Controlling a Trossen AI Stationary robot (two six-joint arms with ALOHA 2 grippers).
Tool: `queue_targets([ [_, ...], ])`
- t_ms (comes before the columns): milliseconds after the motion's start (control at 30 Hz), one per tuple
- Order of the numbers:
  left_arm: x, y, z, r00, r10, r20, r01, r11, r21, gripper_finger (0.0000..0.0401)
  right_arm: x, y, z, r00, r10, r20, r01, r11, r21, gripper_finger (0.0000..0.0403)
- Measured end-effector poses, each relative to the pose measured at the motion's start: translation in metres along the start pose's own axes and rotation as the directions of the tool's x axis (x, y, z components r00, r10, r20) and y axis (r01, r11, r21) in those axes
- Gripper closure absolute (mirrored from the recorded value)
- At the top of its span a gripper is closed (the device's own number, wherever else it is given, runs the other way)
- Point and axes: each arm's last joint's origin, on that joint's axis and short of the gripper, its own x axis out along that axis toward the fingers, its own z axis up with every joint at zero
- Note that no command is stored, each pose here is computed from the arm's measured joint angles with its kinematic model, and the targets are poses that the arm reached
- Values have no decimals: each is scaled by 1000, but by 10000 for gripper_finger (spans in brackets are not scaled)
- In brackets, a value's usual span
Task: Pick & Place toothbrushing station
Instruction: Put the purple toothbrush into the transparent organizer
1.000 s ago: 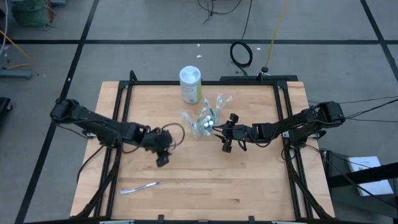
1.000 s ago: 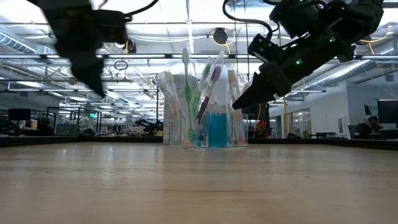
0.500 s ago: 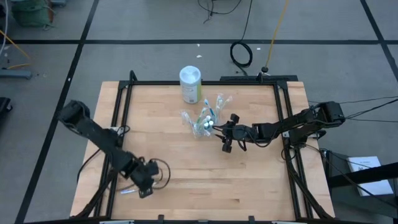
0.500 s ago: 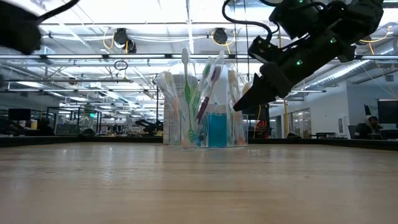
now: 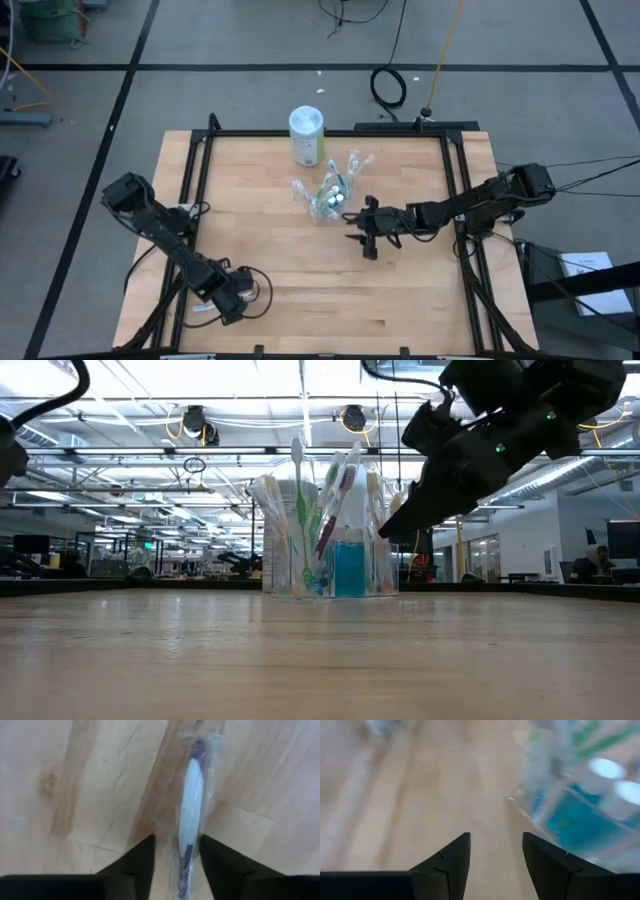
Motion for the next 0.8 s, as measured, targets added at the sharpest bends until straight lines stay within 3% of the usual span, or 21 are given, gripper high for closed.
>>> queue_targets([
  [100, -2, 3, 2, 1000, 6, -2, -6, 1000, -3, 294, -1, 9, 1, 997, 77, 16, -77, 997, -11, 232],
  [233, -8, 7, 7, 1000, -13, 3, 13, 1000, -24, 377, -3, 16, 1, 995, 102, 18, -102, 994, -24, 232],
  [333, -14, 5, 14, 999, -37, 27, 38, 998, -42, 384, -3, 19, 0, 994, 111, 20, -111, 994, 1, 232],
  [433, -26, -10, 32, 983, -79, 167, 69, 996, 65, 380, -3, 20, 1, 993, 116, 22, -117, 987, 112, 232],
  [533, -44, -28, 50, 941, -112, 318, 18, 958, 287, 392, -3, 19, 1, 993, 113, 28, -117, 952, 284, 232],
  [600, -56, -40, 61, 898, -116, 424, -103, 882, 460, 393, -3, 19, 2, 993, 115, 34, -119, 920, 373, 232],
  [667, -72, -57, 75, 828, -149, 540, -261, 751, 607, 387, -3, 20, 2, 991, 132, 35, -133, 892, 432, 232],
  [733, -83, -70, 86, 777, -146, 612, -455, 542, 707, 383, -3, 21, 3, 984, 174, 39, -172, 872, 458, 232],
  [800, -88, -80, 95, 754, -131, 644, -595, 278, 754, 382, -4, 22, 4, 976, 212, 50, -210, 855, 475, 232],
])
